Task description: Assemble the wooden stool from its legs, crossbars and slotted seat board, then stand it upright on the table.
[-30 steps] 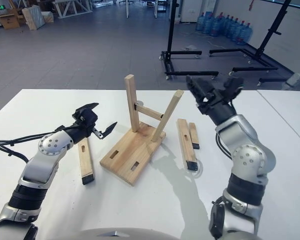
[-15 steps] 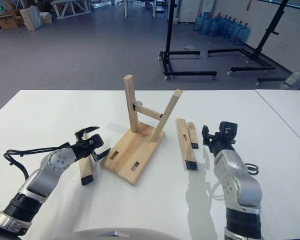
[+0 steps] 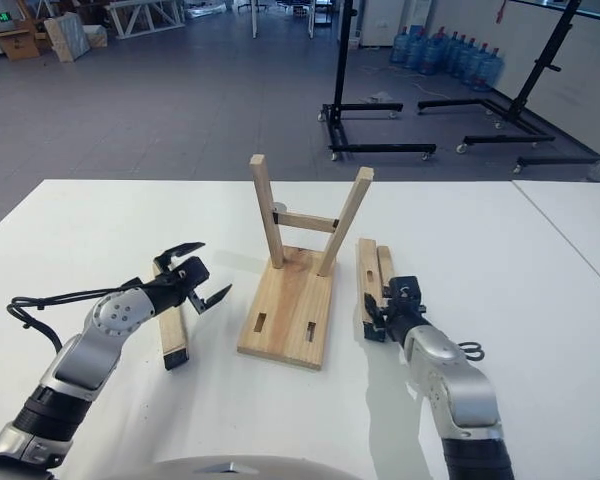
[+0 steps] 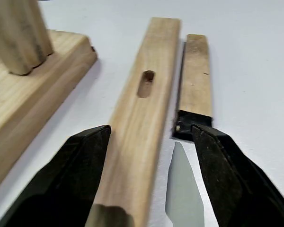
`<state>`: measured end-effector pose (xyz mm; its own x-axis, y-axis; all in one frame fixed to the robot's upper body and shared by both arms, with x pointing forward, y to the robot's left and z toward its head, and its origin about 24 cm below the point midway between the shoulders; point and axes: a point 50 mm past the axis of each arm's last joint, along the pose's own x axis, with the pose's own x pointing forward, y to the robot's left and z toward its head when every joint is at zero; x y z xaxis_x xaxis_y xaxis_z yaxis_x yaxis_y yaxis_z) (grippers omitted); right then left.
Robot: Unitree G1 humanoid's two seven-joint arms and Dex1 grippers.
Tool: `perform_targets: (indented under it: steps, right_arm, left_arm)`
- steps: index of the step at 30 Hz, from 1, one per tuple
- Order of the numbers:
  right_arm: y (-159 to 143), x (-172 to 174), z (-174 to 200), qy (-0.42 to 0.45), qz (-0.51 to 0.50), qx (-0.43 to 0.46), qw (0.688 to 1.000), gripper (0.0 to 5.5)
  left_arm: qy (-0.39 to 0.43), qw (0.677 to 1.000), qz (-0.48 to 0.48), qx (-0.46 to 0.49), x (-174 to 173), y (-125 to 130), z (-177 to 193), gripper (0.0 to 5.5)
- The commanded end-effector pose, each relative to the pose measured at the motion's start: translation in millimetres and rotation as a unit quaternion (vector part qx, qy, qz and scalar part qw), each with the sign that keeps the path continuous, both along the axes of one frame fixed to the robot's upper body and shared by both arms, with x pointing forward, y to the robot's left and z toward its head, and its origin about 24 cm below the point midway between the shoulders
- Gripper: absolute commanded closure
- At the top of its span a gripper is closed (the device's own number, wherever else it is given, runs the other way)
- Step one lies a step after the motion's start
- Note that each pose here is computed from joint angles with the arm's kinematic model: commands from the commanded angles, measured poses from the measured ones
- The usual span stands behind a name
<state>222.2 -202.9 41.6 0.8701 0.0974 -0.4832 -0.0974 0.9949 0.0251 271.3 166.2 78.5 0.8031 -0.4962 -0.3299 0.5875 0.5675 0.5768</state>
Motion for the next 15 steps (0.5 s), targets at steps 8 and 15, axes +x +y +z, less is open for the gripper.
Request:
perform_targets:
  steps: [8,15]
  right_arm:
    - [-23,23,31,-0.090,-0.070,-0.022,0.993,2.37]
    - [-63,38,11,-0.053,-0.102,-0.063,0.991,2.37]
  left_arm:
    - [0.005,1.000,0.015,-0.007,-1,5,-3,0.16]
    - [0.010,1.000,-0.001,-0.004,-1,0,-4,0.16]
